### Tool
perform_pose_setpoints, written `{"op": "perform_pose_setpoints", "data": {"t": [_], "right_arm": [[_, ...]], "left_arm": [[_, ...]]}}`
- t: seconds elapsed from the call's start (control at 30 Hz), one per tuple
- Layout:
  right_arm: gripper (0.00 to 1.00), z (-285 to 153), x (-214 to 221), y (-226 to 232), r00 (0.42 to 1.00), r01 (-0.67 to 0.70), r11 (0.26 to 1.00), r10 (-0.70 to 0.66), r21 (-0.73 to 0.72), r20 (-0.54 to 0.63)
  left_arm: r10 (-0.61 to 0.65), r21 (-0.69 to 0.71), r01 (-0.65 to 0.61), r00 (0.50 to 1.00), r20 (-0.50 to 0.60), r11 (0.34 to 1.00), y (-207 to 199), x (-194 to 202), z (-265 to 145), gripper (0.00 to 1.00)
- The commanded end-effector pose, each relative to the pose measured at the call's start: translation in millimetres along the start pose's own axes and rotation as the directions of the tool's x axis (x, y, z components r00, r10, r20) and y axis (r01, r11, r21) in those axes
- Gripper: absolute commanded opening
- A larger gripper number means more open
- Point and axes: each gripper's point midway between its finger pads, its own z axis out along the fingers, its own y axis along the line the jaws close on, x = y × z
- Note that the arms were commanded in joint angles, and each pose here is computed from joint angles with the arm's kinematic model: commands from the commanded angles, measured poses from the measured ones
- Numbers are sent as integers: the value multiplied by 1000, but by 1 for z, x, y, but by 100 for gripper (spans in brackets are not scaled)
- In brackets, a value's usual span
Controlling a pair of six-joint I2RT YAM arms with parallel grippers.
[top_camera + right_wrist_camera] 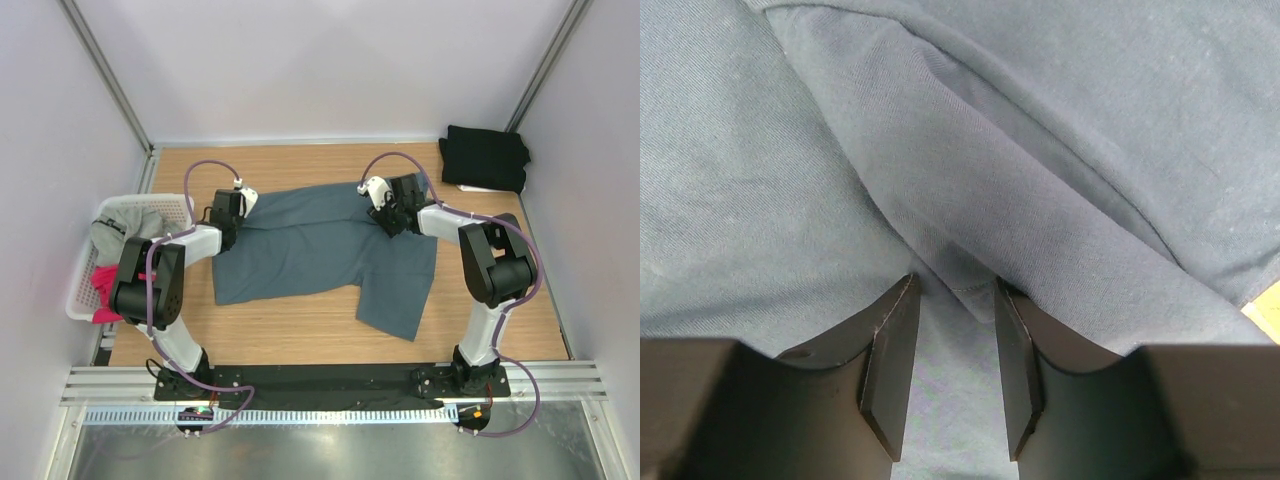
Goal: Fold and stack the t-shirts
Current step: Fold the tshirt
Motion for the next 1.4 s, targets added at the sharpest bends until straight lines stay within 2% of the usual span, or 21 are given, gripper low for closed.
{"op": "perform_pose_setpoints", "data": {"t": [0.0, 0.57, 1.0, 1.37], "right_arm": [[43, -17, -27, -8, 997, 10, 1000, -12, 24, 80], [43, -25, -58, -15, 984, -7, 1000, 2, 27, 178], [42, -3, -50, -23, 992, -22, 999, 16, 40, 129], [42, -14, -46, -18, 992, -27, 999, 23, 26, 126]], "left_arm": [[-38, -18, 38, 999, 25, 999, 4, -7, 1, 0], [-38, -25, 39, 999, 24, 999, 6, -6, -1, 0], [-39, -26, 40, 999, 17, 999, 5, -3, 0, 0], [-42, -30, 43, 999, 19, 999, 5, -5, 1, 0]]}}
